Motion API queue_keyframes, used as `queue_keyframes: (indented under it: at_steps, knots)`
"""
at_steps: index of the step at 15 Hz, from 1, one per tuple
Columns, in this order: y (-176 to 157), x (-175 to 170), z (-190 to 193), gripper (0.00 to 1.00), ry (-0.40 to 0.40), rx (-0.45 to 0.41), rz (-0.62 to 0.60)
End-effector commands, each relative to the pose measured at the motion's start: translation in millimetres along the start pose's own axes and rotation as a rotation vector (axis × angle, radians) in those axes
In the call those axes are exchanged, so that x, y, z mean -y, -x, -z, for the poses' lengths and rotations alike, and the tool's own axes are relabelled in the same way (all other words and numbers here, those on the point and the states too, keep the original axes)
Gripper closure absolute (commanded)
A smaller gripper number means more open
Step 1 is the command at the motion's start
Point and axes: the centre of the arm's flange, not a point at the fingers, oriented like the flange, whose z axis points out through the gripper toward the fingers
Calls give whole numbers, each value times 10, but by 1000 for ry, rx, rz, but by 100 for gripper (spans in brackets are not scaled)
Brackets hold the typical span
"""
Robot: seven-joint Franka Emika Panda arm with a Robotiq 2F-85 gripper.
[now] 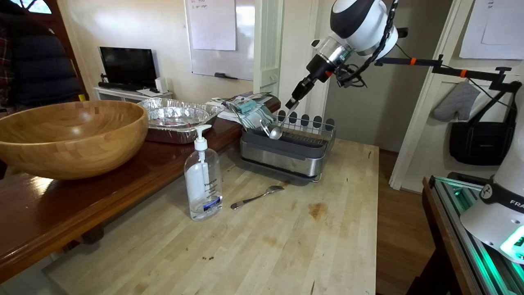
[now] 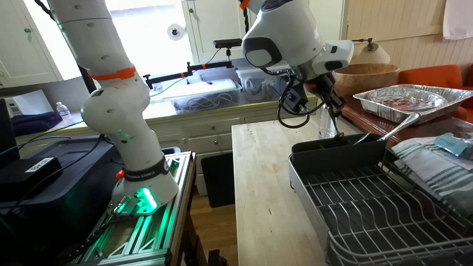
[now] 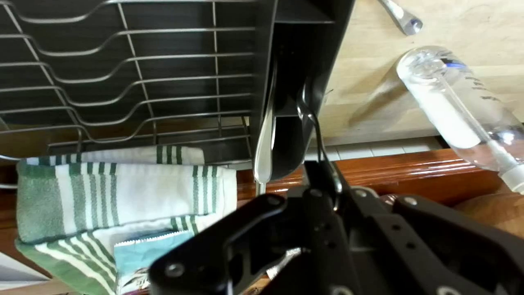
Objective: Move the spoon to the countertop
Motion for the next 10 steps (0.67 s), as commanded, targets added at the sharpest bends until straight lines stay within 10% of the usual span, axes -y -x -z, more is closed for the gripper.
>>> queue_keyframes:
  at_steps: [1, 10]
  knots:
    - [65, 243, 286, 99, 2, -27, 72]
    - [129, 817, 363, 99, -66, -27, 241]
